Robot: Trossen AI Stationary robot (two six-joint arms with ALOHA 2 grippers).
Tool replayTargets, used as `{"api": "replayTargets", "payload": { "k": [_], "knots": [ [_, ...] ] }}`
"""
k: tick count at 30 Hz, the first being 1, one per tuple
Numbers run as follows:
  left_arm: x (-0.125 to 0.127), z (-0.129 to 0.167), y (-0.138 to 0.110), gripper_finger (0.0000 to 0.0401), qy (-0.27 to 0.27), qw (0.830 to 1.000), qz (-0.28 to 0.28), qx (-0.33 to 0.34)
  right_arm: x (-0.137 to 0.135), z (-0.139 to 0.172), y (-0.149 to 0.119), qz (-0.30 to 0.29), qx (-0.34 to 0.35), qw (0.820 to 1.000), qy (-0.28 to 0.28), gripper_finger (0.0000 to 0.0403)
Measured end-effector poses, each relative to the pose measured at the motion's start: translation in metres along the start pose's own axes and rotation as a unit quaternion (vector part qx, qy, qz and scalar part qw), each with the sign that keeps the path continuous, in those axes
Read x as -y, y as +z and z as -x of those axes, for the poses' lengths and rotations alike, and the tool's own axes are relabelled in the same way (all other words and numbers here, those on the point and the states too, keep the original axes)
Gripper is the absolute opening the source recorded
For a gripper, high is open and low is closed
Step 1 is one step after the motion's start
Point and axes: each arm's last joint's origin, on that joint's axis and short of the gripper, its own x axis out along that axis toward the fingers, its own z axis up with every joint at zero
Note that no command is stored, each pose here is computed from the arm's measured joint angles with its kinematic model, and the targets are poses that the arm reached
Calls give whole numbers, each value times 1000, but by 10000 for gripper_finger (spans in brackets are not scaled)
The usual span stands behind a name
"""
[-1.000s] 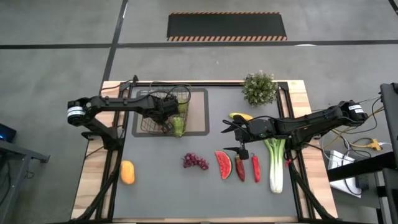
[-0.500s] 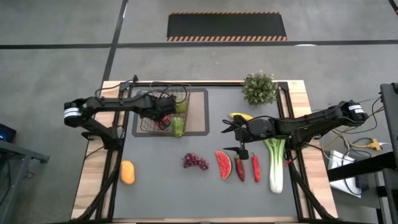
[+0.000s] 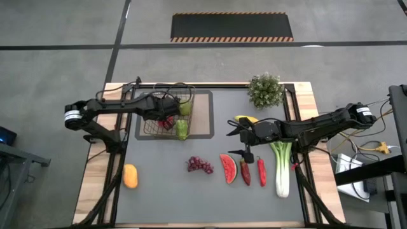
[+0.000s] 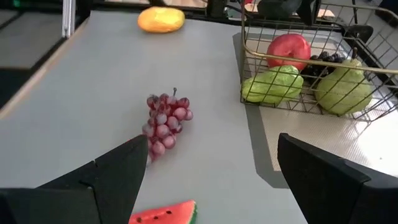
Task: Build produce basket
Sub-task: Put the banana into the wire basket
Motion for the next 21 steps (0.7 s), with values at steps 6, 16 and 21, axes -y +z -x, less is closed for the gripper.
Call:
{"api": "replayTargets", "payload": {
  "k": [6,16,21],
  "knots": [
    [-10,20,-2,1,-15,999,18,40,5,4,10,-55,-31,995,-83,338],
    [7,73,-11,1,-138,958,8,252,46,0,15,-179,-217,919,-274,338],
    [18,99,-18,1,-195,905,-25,378,76,-17,1,-166,-348,871,-305,338]
  ]
}}
